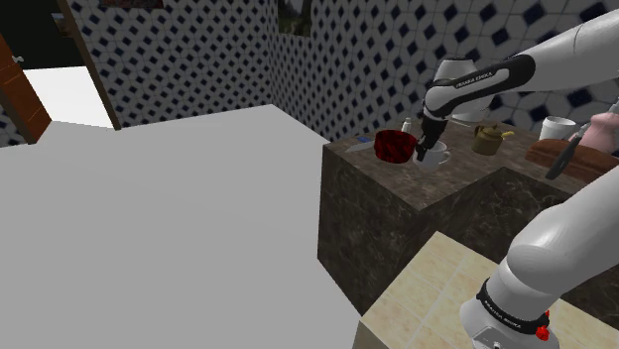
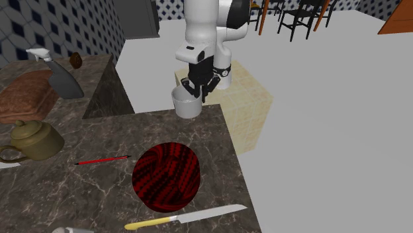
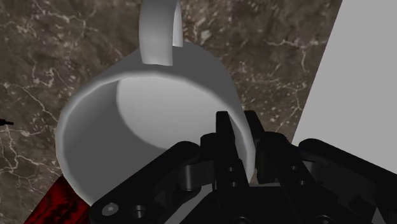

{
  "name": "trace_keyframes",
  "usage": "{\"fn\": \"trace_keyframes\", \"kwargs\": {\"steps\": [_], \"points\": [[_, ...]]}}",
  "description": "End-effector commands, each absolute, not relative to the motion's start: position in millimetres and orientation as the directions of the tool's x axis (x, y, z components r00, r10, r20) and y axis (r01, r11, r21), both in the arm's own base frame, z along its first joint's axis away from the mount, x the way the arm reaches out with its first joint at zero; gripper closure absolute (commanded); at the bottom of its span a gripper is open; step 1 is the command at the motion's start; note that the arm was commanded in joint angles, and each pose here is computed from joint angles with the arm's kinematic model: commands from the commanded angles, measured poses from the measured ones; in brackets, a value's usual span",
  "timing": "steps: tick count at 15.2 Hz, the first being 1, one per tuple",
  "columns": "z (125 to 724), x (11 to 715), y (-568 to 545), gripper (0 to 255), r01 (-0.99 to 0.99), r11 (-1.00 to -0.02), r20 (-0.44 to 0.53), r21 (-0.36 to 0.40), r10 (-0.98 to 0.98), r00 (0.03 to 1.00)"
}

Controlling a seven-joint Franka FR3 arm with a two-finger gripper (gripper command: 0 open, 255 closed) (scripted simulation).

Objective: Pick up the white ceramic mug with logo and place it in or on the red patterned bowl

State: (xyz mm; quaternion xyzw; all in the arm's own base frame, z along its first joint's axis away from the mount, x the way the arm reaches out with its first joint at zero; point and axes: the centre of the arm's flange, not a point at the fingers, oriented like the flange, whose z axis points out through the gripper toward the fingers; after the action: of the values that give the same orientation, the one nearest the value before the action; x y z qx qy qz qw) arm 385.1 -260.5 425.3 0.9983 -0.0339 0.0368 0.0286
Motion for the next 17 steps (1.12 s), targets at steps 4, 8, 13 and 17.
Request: {"fn": "trace_keyframes", "kwargs": {"steps": [4,8,13,17], "points": [[452.5,385.7,-261.8,255,-0.07,-0.996,0.075,0.054,-0.066,0.995],[473.6,385.7,-261.8,255,-0.07,-0.996,0.075,0.054,-0.066,0.995],[500.0,385.7,-261.8,255,-0.07,-0.996,0.075,0.054,-0.066,0.995],[504.0,419.1,-283.1,255,-0.07,-0.996,0.075,0.054,-0.066,0.995]]}}
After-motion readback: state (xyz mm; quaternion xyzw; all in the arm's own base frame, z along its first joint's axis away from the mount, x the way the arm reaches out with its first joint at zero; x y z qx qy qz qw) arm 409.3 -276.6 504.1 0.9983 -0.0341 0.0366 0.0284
